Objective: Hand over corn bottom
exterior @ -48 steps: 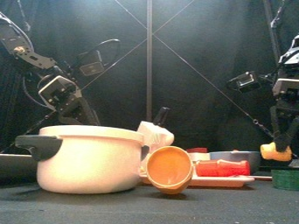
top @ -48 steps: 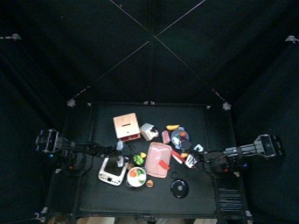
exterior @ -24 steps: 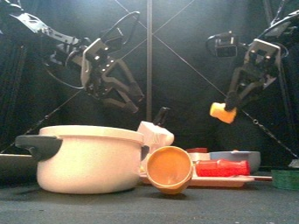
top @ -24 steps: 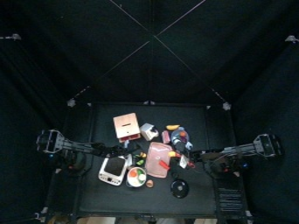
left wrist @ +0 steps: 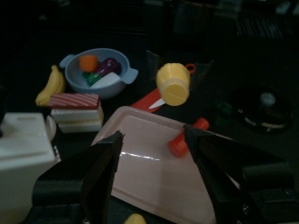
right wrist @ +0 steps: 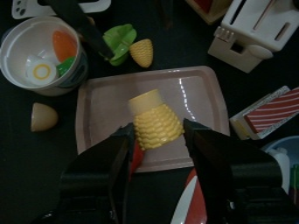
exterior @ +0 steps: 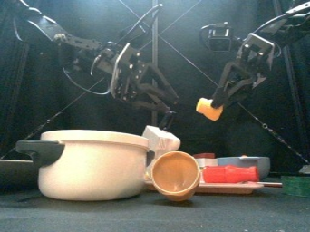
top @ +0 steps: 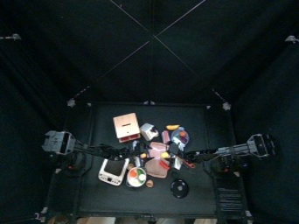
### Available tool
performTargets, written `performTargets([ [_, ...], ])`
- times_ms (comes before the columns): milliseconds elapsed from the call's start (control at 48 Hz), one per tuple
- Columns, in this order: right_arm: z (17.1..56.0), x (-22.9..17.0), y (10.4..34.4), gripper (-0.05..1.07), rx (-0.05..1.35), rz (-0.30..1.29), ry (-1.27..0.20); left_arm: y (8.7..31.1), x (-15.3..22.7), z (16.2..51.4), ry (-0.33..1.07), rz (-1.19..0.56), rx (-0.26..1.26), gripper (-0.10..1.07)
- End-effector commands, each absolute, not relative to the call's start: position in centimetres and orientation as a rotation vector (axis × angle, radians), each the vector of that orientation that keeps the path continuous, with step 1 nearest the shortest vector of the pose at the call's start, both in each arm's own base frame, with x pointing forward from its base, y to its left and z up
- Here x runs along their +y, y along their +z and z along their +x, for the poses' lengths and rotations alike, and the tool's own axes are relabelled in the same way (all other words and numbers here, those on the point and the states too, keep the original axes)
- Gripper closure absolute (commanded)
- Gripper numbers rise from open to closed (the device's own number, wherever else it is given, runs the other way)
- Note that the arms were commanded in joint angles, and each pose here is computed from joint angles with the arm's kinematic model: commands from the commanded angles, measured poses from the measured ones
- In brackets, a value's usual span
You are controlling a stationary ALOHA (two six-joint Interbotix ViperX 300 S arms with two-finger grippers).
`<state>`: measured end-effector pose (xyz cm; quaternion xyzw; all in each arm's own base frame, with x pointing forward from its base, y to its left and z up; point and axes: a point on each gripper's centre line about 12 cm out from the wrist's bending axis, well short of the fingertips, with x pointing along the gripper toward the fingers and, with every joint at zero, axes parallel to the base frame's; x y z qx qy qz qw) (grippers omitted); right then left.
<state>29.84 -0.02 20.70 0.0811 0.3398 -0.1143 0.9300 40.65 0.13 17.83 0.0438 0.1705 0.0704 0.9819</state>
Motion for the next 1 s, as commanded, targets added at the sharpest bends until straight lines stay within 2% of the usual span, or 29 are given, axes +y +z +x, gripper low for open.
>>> performTargets([
  [0,30.5,0.1,21.8,0.42,0.663,0.17,-0.224,18.2,-0.6,41.7,0.072,0.233,0.283,0.06],
  [104,30.7,0.2,21.7,0.42,0.668,0.17,-0.224,17.9,-0.9,42.2,0.039,0.303,0.255,0.06],
  [333,31.2,0.3,21.3,0.42,0.682,0.166,-0.223,18.4,-0.7,42.7,0.05,0.311,0.224,0.06],
  [979,32.4,0.5,20.8,0.42,0.697,0.159,-0.218,17.7,-0.8,44.1,0.044,0.323,0.227,0.06],
])
